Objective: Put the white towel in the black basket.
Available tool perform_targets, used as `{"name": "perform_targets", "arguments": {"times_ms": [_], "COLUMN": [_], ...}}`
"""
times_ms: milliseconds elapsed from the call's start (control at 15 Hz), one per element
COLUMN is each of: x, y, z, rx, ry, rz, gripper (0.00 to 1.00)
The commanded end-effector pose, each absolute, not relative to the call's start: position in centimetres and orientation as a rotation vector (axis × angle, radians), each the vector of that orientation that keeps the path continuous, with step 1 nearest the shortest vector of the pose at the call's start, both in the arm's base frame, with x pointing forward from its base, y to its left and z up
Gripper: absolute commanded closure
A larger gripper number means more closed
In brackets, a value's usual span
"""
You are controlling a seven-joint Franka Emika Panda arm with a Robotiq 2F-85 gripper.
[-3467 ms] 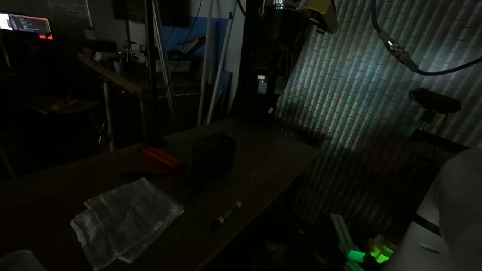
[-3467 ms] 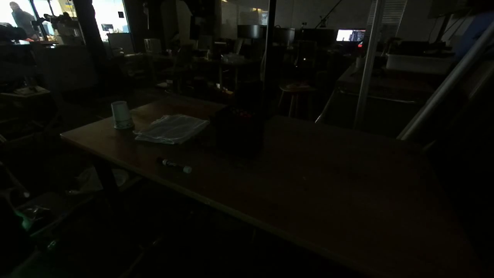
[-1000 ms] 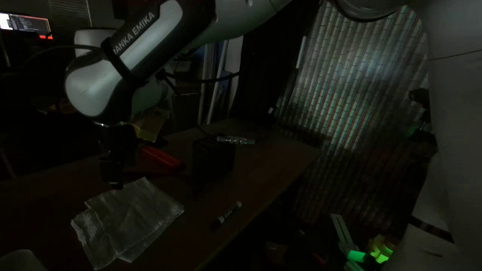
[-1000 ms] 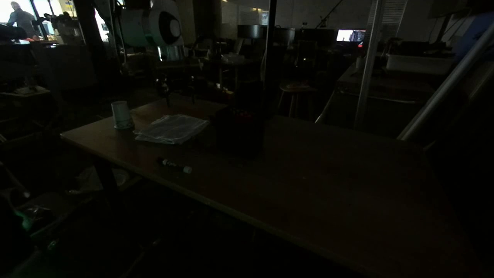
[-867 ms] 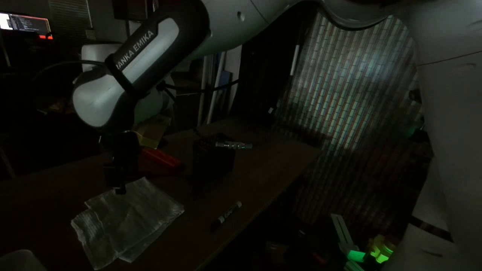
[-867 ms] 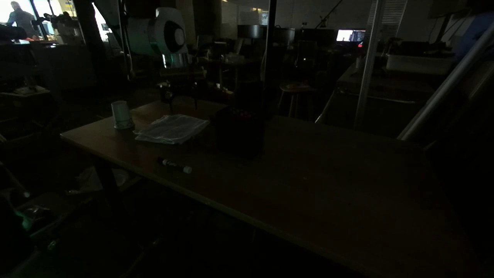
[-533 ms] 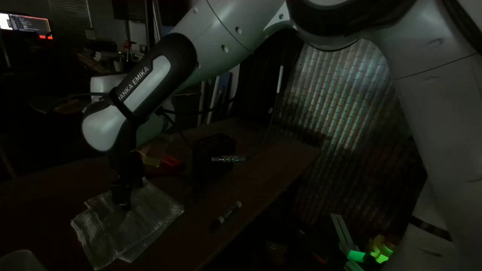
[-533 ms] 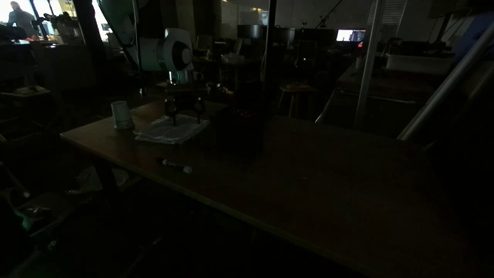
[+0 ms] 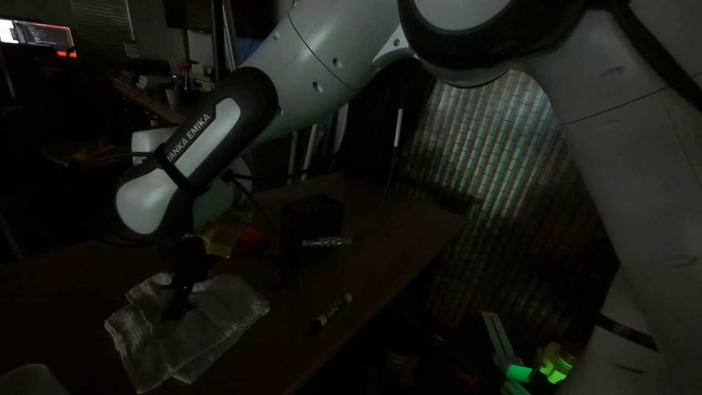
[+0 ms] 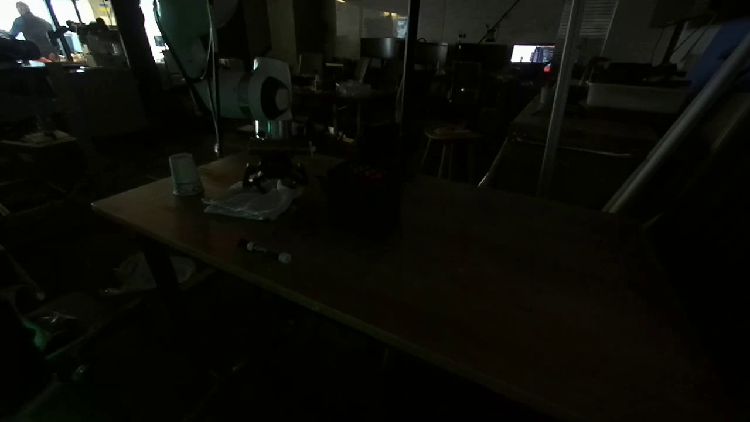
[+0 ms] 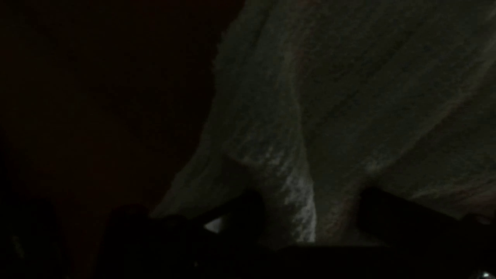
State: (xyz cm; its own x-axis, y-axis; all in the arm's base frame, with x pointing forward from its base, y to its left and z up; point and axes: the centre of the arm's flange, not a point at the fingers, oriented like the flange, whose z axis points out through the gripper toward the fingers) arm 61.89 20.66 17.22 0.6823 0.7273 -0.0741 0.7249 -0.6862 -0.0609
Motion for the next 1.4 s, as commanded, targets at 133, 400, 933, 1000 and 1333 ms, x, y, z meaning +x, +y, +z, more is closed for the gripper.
{"name": "perform_targets", "arguments": {"times_ms": [133,400,933,1000,1333], "x": [60.0,59.5,57.4,57.1,56.4], "y": [19.9,19.9,16.3,15.0,7.4], "z": [21.1,25.3,33.9,35.4,41.9], "rx": [-2.857,-2.882,-3.013,-3.042,-3.17], "ry": [-1.117,-1.047,-0.813,-0.766,-0.507], "rz": [0.164,0.127,0.022,0.001,-0.116], "gripper": [0.73,1.0,0.97,0.97,0.97]}}
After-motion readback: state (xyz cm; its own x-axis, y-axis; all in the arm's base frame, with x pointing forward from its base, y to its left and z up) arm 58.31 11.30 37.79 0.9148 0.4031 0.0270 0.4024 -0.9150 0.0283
